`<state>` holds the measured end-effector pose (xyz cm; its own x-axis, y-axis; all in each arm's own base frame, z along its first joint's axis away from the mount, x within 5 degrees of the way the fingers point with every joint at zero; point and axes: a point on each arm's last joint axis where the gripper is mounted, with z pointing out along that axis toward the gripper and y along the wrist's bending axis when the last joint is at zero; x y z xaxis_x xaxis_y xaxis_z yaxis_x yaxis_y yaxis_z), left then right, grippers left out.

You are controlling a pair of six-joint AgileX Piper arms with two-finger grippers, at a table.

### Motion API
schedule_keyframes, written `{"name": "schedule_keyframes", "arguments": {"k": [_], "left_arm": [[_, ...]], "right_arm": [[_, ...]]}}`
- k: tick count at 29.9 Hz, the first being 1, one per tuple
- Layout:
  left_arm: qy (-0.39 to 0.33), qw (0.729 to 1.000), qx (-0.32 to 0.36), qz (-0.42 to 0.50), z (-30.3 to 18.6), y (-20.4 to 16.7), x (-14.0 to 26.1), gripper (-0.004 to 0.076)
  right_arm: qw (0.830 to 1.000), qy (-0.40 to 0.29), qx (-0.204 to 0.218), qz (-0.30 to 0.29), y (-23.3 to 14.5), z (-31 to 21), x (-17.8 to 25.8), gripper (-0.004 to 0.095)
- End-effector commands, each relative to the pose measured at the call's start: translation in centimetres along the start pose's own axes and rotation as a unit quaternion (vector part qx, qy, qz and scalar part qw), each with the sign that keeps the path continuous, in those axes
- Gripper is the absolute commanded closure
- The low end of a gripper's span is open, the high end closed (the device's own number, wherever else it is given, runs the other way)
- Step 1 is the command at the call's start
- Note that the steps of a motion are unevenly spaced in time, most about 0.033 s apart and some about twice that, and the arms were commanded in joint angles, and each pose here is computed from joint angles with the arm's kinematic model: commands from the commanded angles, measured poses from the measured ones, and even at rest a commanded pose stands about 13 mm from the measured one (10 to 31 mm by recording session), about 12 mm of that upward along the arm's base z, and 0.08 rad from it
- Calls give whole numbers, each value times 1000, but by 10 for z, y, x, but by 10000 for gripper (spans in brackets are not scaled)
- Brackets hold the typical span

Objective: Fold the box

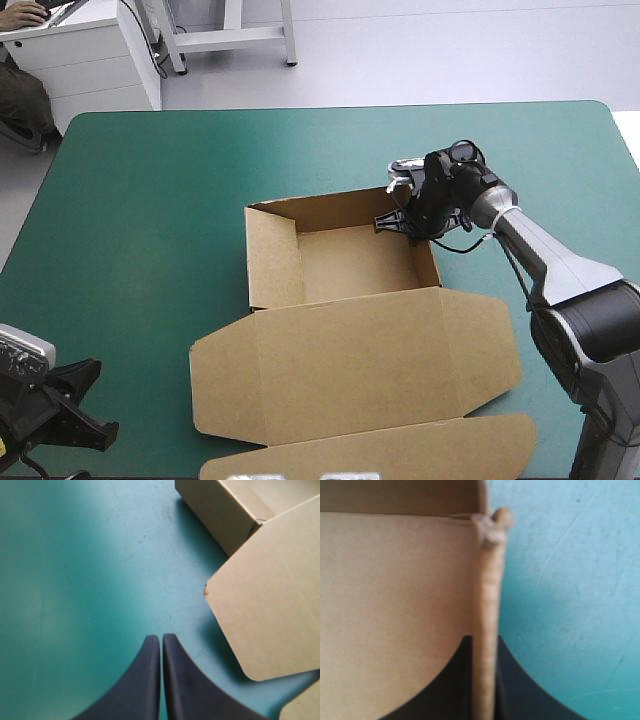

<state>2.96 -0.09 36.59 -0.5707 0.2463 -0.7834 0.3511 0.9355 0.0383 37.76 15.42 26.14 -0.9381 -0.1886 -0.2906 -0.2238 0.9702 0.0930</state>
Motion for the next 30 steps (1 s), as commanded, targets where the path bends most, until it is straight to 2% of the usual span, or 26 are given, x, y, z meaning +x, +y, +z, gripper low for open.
{"name": "schedule_keyframes", "arguments": {"k": [1, 3, 8, 12, 15, 22, 25, 30], "left_arm": [[17, 1000, -16, 1, -2, 3, -1, 731], [17, 1000, -18, 1, -2, 3, -1, 731], [17, 1000, -18, 1, -2, 3, -1, 731], [17, 1000, -16, 1, -2, 3, -1, 731], [17, 1000, -14, 0, -2, 3, -1, 731], [17, 1000, -16, 1, -2, 3, -1, 731], [17, 1000, -16, 1, -2, 3, -1, 731], [15, 1000, -15, 1, -2, 3, -2, 731]], "right_arm": [[998, -53, 6, -15, -1, -30, -6, 927], [997, -61, 31, -32, -6, -32, -8, 927], [984, -102, 134, -65, -31, -58, -23, 927], [970, -151, 184, -44, -64, -91, -37, 927], [961, -180, 211, 2, -104, -115, -42, 927], [945, -194, 229, 133, -204, -144, -24, 928], [933, -196, 223, 202, -240, -150, -10, 928], [918, -206, 206, 271, -283, -159, 12, 928]]}}
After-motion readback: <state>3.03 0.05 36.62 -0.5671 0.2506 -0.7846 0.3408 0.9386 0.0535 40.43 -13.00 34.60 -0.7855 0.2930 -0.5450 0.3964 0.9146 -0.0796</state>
